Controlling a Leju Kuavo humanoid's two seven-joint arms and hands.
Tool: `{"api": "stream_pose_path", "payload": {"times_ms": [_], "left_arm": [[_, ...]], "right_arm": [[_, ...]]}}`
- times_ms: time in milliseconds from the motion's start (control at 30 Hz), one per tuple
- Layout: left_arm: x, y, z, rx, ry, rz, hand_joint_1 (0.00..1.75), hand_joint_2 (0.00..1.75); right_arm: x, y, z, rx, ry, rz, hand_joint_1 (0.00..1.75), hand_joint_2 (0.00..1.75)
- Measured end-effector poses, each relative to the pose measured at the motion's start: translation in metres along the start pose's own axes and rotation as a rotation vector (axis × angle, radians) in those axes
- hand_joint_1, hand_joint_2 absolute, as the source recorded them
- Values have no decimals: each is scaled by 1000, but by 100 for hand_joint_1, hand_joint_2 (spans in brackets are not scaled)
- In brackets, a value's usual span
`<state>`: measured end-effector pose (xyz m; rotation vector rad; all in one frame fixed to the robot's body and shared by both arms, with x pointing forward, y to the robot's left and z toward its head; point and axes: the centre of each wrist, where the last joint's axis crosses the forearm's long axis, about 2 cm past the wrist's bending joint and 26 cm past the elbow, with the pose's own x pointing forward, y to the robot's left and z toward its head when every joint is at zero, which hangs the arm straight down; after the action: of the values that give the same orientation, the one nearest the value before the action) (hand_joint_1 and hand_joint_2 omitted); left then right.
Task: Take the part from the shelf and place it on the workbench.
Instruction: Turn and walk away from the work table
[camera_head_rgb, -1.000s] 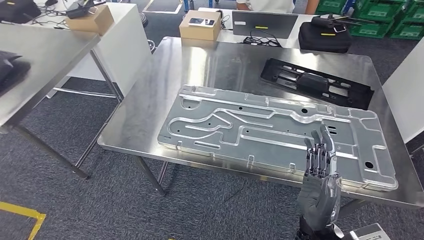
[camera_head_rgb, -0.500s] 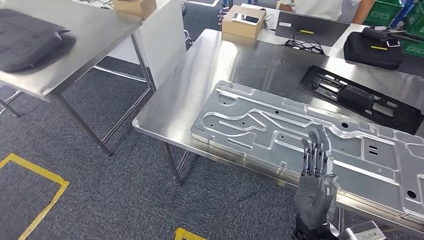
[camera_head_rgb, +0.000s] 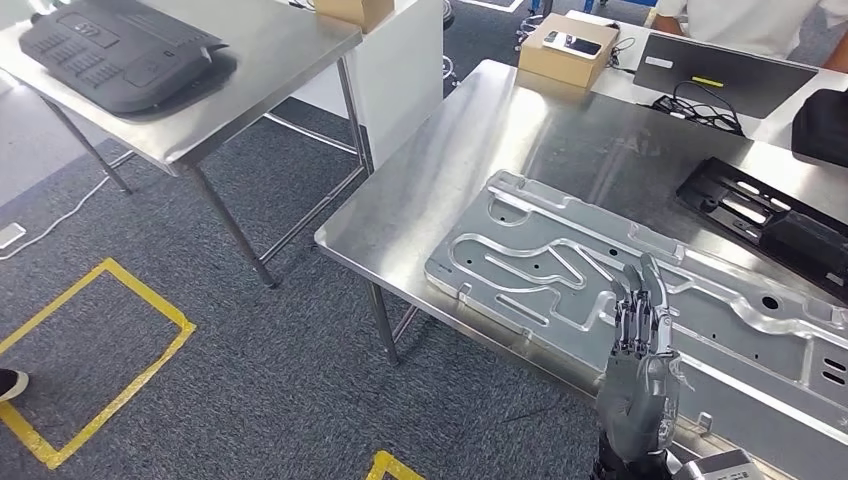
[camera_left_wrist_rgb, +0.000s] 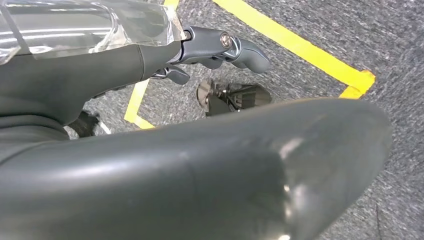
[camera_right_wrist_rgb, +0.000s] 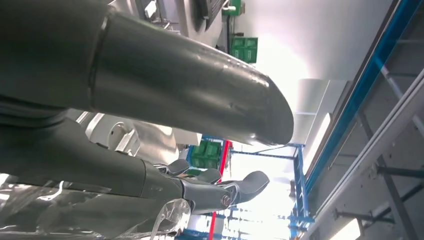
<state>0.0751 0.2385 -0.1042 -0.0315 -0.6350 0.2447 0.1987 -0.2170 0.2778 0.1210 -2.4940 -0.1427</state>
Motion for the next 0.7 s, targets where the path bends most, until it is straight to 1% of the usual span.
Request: {"api": "stream_pose_path", "payload": {"times_ms": [367,500,700], "left_arm": [[3,-1,-2,-2,-4,1,0,0],[0,-1,0,1,7,7,0,0],[1,-1,-1,-3,1,14,0,0]], "right_arm": [[4,-4,-2,-1,-5,24,0,0],[4,-5,-2,-2,-5,29,0,0],[4,-7,-1,3,-4,44,0,0]]}}
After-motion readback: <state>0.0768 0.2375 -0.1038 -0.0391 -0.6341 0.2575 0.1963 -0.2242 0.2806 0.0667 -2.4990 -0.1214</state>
